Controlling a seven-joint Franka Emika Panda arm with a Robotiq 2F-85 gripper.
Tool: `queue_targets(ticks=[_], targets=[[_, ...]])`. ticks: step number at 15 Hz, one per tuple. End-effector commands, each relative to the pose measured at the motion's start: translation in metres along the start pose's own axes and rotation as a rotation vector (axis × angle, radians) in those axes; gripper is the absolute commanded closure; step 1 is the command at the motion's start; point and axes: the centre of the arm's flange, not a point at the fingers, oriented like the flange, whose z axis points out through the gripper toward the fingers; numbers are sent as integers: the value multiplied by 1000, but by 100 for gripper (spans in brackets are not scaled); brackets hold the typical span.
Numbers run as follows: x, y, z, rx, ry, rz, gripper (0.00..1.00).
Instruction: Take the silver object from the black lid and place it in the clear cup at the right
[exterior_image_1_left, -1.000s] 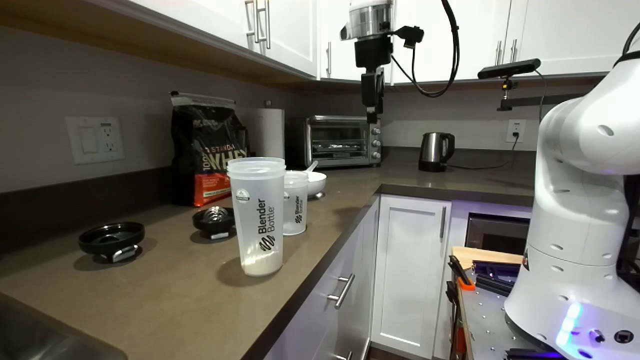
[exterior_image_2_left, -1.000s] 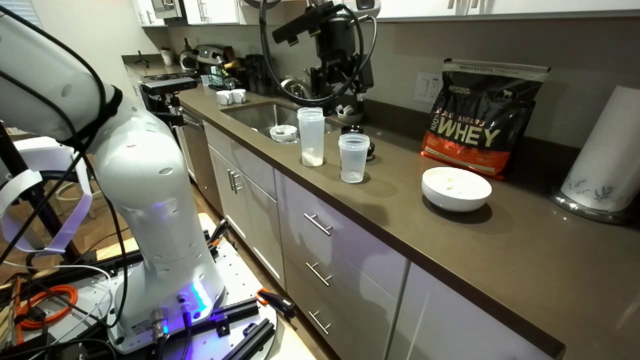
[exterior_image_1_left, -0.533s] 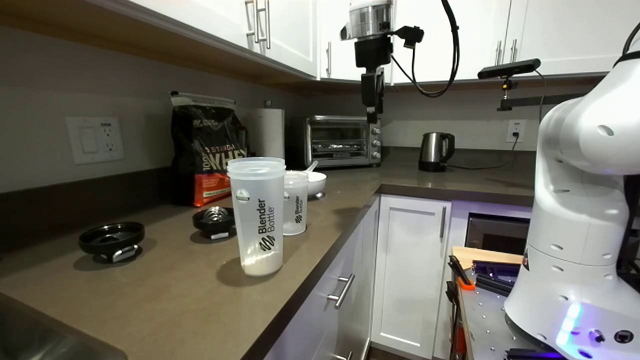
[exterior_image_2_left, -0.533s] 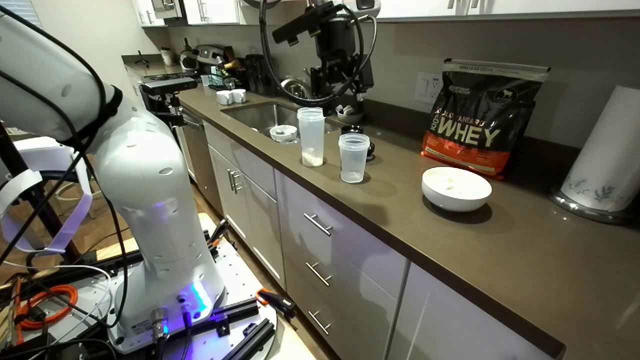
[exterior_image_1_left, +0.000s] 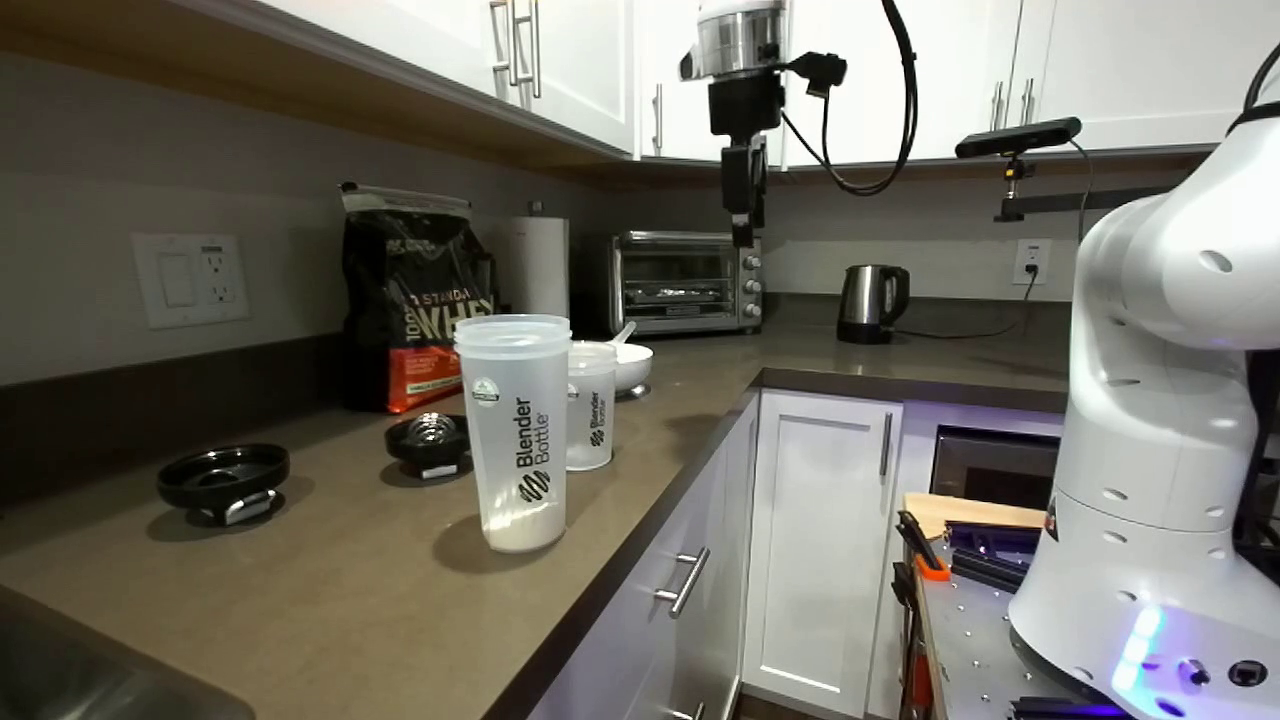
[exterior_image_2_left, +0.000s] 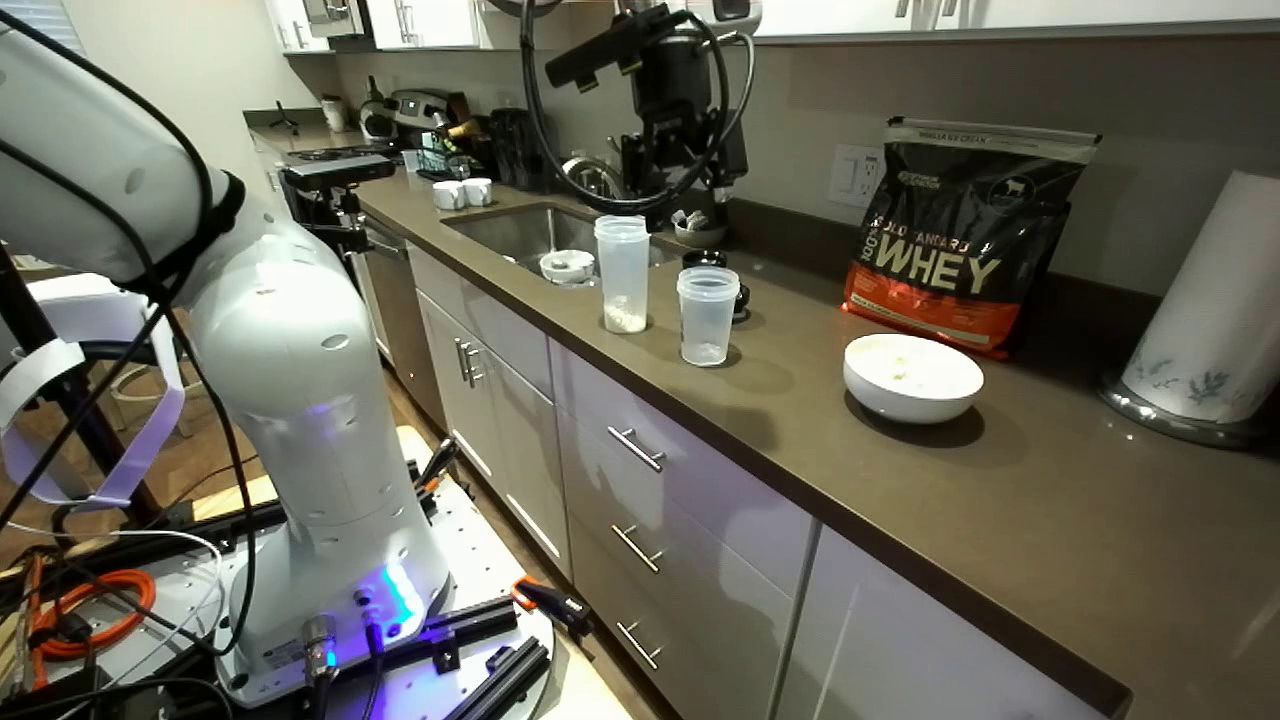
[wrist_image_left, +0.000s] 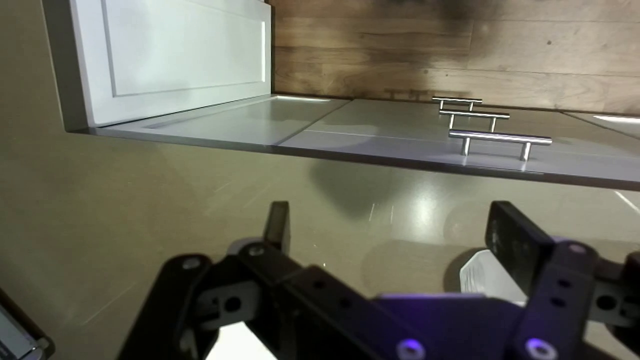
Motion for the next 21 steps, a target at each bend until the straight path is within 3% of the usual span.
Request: queue_targets(ticks=[1,6,12,21], targets=[[0,0,0,0,0,0,0],[10,-14,-8,-11,48,-49,0],[35,-46,-22,0,238,-139,0],[95,-95,-16,131,459,-330,0]])
